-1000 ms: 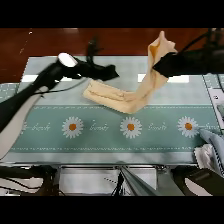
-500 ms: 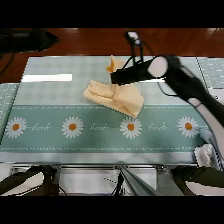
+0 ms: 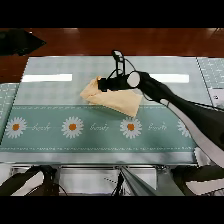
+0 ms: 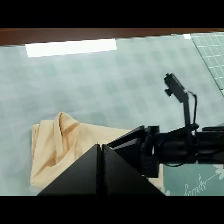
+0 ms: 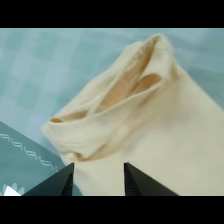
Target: Fold the shirts.
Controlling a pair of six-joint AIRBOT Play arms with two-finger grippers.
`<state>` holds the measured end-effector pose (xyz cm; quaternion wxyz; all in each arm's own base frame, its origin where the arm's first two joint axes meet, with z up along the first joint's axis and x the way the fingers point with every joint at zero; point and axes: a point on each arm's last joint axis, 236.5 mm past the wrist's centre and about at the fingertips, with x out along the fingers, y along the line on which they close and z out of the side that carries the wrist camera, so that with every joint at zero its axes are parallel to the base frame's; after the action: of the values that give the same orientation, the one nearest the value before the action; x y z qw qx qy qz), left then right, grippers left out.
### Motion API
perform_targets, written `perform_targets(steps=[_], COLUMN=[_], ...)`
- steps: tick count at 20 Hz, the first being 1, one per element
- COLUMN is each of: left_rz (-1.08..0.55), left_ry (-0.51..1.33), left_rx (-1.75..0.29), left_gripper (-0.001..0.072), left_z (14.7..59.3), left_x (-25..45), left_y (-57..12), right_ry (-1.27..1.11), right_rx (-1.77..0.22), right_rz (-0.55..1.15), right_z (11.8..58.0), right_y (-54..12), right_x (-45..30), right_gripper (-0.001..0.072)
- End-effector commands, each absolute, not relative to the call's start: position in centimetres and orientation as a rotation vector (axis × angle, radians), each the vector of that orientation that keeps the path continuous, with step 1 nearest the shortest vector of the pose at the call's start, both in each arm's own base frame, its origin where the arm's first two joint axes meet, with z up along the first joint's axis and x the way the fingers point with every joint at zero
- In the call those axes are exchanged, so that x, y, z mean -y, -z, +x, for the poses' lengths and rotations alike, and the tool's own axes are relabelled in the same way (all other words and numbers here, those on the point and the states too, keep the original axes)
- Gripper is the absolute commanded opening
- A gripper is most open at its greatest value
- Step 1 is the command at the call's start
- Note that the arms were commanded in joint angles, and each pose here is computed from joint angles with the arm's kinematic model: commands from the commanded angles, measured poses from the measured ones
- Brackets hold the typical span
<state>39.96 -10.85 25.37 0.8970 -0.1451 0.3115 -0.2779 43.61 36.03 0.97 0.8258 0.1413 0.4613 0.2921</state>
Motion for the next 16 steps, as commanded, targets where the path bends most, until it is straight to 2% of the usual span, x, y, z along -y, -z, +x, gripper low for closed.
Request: perform_targets(steps=[1, 3, 4, 5, 7, 8, 9, 11, 13, 16], left_rz=[-0.271, -0.271, -0.271, -0.27, -0.262, -0.254, -0.243, -0.236, -0.243, -0.255], left_ry=[0.557, 0.55, 0.551, 0.556, 0.571, 0.571, 0.566, 0.558, 0.562, 0.575], left_rx=[-0.662, -0.662, -0.665, -0.676, -0.706, -0.722, -0.736, -0.751, -0.777, -0.832], left_gripper=[0.0025, 0.0025, 0.0025, 0.0025, 0.0025, 0.0025, 0.0025, 0.0025, 0.0025, 0.0025], left_z=[39.7, 39.7, 39.7, 39.5, 38.9, 38.6, 38.5, 38.4, 38.2, 37.4], left_x=[10.2, 10.0, 9.9, 10.0, 10.2, 10.2, 10.0, 9.8, 9.9, 10.1], left_y=[-24.9, -24.9, -24.8, -24.6, -24.2, -23.8, -23.5, -22.9, -22.0, -20.4], right_ry=[-0.513, -0.29, -0.161, -0.093, -0.108, -0.143, -0.198, -0.309, -0.316, -0.266], right_rx=[-1.105, -1.242, -1.333, -1.429, -1.574, -1.599, -1.583, -1.481, -1.325, -1.187], right_rz=[-0.001, -0.257, -0.329, -0.301, -0.027, 0.176, 0.389, 0.672, 0.846, 0.895], right_z=[42.7, 41.5, 40.4, 38.5, 34.4, 33.1, 32.7, 33.6, 36.1, 38.7], right_y=[-1.0, -1.2, -1.1, -0.4, 2.9, 4.6, 5.7, 6.3, 6.3, 6.6], right_x=[-25.9, -14.5, -8.7, -5.2, -3.8, -5.1, -7.3, -11.2, -13.4, -15.6], right_gripper=[0.041, 0.041, 0.0411, 0.042, 0.0456, 0.0556, 0.0602, 0.0603, 0.0603, 0.0603])
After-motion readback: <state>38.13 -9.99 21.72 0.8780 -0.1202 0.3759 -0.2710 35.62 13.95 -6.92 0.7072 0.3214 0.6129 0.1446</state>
